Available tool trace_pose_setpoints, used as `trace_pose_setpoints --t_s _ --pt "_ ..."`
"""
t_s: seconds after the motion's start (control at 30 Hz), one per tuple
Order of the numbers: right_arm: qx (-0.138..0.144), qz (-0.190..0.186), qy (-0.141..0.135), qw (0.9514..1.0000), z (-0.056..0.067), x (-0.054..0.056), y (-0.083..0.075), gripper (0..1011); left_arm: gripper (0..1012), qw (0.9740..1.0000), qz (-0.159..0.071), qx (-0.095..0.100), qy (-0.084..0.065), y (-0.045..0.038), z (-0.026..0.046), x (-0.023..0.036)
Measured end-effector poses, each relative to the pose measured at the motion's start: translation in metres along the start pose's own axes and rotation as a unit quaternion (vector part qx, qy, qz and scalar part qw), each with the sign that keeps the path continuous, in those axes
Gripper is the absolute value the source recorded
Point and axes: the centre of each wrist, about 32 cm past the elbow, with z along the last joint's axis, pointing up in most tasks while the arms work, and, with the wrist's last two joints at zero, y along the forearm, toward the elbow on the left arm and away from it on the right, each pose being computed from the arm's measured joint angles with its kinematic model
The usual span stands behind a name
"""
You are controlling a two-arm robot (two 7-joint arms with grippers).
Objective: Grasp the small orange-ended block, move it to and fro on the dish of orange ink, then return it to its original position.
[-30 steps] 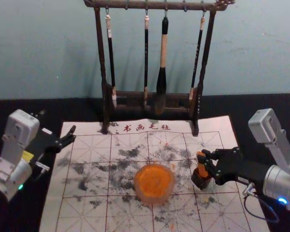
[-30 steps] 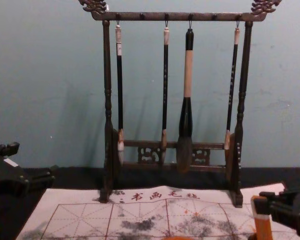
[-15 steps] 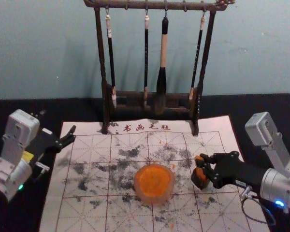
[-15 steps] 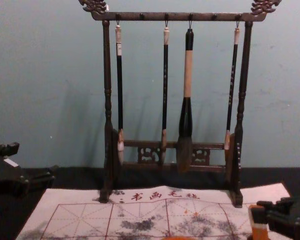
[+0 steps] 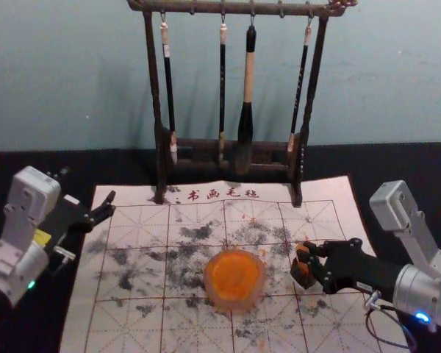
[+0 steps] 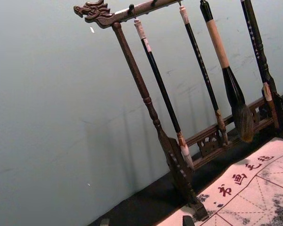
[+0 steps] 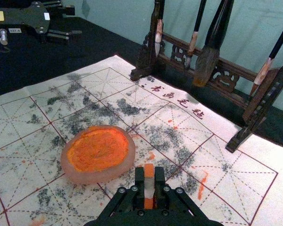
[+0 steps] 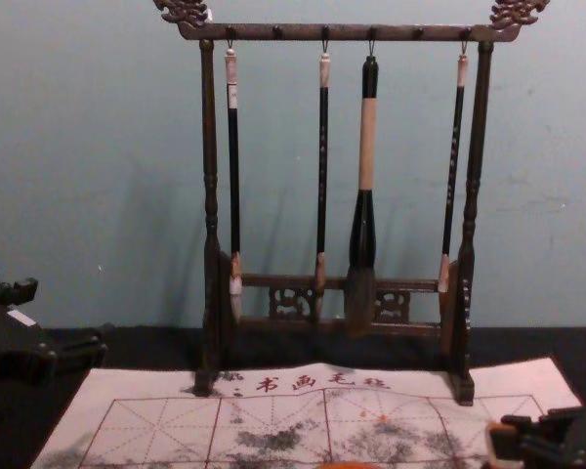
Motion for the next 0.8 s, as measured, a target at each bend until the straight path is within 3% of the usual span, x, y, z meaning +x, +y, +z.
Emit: trace_pose_setpoints --t_s 0.8 --pt "-0.003 -0.003 0.000 1.0000 -0.0044 0.0009 -0.0006 78 1001 1.0000 0.000 0.000 0.000 0.0000 0.0000 0.0000"
